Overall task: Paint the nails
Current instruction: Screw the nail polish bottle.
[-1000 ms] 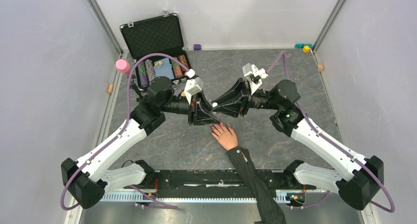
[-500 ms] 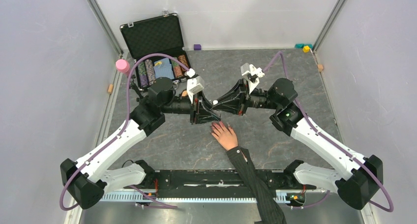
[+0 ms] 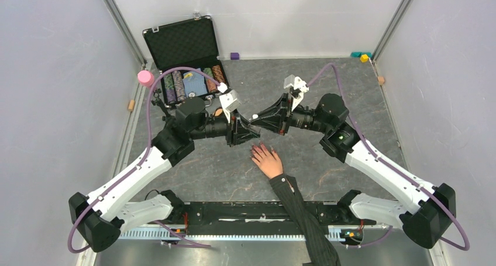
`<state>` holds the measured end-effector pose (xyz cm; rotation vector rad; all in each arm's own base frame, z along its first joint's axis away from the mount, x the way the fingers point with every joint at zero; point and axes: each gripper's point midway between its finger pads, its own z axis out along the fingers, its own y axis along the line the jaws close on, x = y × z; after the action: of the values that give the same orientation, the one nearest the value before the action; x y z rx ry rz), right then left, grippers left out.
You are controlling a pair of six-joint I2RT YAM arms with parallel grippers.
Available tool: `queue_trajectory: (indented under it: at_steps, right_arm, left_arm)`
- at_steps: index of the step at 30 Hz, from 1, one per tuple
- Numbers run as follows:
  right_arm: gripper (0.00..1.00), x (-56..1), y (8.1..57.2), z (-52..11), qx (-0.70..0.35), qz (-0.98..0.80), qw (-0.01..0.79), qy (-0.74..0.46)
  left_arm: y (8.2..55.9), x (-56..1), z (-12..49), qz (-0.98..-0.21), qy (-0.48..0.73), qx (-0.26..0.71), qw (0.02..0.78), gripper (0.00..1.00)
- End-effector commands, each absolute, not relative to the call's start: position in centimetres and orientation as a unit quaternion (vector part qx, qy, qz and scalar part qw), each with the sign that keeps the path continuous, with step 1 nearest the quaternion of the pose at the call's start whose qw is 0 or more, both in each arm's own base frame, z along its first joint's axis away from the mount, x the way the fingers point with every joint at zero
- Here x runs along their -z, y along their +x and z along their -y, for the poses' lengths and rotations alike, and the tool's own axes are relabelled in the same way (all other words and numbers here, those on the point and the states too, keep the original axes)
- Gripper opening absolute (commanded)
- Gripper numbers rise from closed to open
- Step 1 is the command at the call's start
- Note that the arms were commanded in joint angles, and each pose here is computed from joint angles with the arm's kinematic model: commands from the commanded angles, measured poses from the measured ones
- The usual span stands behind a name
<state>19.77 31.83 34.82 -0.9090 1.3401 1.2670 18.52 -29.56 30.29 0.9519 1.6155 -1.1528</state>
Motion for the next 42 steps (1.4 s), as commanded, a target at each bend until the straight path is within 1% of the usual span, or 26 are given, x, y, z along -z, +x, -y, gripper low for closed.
queue_trajectory:
  at_steps: [1, 5, 10, 17, 23, 30, 32, 35, 36, 38, 41, 42]
  right_arm:
    - [0.0, -32.5, 20.3, -31.3, -0.496, -0.614, 0.502, -0.354]
    - [0.0, -30.9, 21.8, -31.9, -0.454, -0.659, 0.506, -0.322]
    - [0.0, -30.1, 22.2, -33.2, -0.424, -0.685, 0.511, -0.3]
    - [0.0, -27.5, 22.3, -35.1, -0.393, -0.741, 0.489, -0.237]
    - [0.0, -28.3, 22.6, -36.0, -0.386, -0.744, 0.504, -0.209]
    - [0.01, -30.9, 22.8, -35.2, -0.379, -0.721, 0.538, -0.216]
    - [0.1, -31.6, 22.9, -35.0, -0.376, -0.716, 0.546, -0.216]
    - [0.43, -32.3, 23.5, -34.1, -0.354, -0.72, 0.559, -0.208]
    - [0.5, -32.6, 23.6, -33.8, -0.347, -0.721, 0.563, -0.207]
    - [0.59, -33.5, 23.9, -33.1, -0.337, -0.717, 0.577, -0.201]
    - [0.66, -34.8, 24.1, -31.9, -0.323, -0.71, 0.596, -0.193]
    - [0.71, -35.1, 24.2, -31.5, -0.317, -0.709, 0.601, -0.189]
  left_arm:
    - [22.9, -33.0, 27.0, -0.653, 0.326, 0.383, 0.566, 0.02]
    - [24.0, -32.6, 26.3, -0.667, 0.304, 0.357, 0.579, 0.02]
    - [25.3, -31.8, 25.5, -0.688, 0.278, 0.328, 0.584, 0.02]
    - [26.7, -31.1, 24.2, -0.711, 0.243, 0.289, 0.593, 0.02]
    - [26.7, -30.8, 24.4, -0.714, 0.246, 0.291, 0.587, 0.02]
    - [26.6, -30.7, 24.7, -0.714, 0.254, 0.297, 0.582, 0.02]
    - [26.5, -30.7, 24.8, -0.713, 0.259, 0.298, 0.579, 0.02]
    - [26.1, -30.9, 25.1, -0.709, 0.272, 0.303, 0.575, 0.02]
    - [26.0, -30.9, 25.2, -0.708, 0.277, 0.306, 0.574, 0.02]
    - [25.6, -31.0, 25.5, -0.703, 0.285, 0.314, 0.571, 0.02]
    - [25.4, -31.1, 25.8, -0.7, 0.292, 0.322, 0.567, 0.02]
    - [25.3, -31.1, 25.8, -0.701, 0.293, 0.323, 0.565, 0.02]
